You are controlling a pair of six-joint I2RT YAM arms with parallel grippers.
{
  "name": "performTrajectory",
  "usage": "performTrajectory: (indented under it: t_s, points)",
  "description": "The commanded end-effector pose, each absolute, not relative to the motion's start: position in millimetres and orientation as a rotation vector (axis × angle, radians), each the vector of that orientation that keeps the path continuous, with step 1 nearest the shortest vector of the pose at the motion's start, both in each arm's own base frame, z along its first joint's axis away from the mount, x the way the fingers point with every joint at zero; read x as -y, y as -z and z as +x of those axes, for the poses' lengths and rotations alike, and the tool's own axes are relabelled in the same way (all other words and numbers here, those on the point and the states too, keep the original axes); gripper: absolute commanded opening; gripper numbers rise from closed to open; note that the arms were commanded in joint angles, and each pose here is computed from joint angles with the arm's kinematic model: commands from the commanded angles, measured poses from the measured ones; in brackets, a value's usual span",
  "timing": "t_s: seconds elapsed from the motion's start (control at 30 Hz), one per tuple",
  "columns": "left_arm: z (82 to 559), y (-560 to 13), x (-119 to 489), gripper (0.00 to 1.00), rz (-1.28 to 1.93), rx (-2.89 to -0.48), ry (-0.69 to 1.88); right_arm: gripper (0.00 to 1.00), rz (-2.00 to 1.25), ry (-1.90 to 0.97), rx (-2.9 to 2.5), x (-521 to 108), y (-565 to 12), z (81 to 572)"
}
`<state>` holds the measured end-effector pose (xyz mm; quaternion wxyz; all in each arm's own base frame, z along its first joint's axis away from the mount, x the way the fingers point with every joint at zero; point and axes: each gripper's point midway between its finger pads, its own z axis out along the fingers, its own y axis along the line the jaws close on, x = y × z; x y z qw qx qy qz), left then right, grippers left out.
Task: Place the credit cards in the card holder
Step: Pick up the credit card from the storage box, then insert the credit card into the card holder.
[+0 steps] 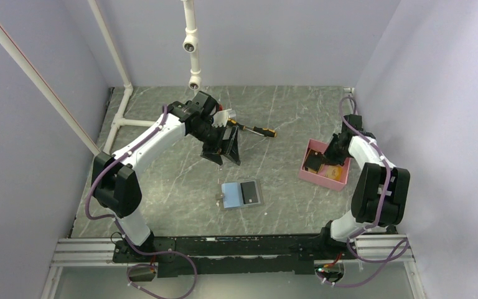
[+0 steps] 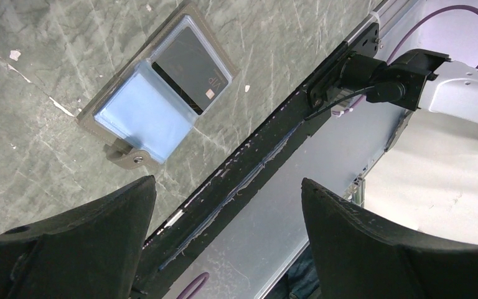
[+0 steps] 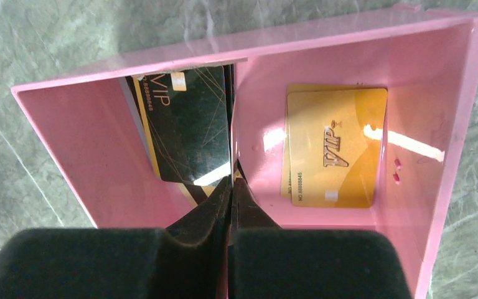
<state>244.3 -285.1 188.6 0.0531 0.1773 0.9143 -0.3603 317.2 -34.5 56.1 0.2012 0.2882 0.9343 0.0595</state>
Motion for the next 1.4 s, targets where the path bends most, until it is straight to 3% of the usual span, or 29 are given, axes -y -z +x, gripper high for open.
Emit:
performTrajectory:
  t_s: [0.0, 0.37, 0.73, 0.9, 1.07, 1.23, 1.37]
  points:
    - [242, -204, 287, 0.91, 0.564, -2.713, 1.154, 0.0, 0.828, -0.135, -2.596, 40, -77, 318]
    - [235, -211, 292, 0.91, 0.511, -2.728, 1.226, 0.0, 0.721, -0.163, -2.562, 38, -112, 313]
    - [243, -231, 302, 0.91, 0.491, -2.648, 1.372, 0.0, 0.462, -0.621, -2.441, -10, -133, 319]
    - [247, -233, 297, 0.91, 0.441, -2.63, 1.405, 0.0, 0.43, -0.632, -2.43, -11, -144, 322]
    - [255, -226, 285, 0.91, 0.336, -2.645, 1.364, 0.0, 0.429, -0.373, -2.458, 0, -175, 332]
    - [258, -177, 258, 0.91, 0.131, -2.81, 1.135, 0.0, 0.203, -0.389, -2.411, -58, -232, 349]
    - [255, -128, 245, 0.89, 0.044, -2.916, 1.003, 0.0, 0.03, -0.791, -2.375, -134, -239, 334]
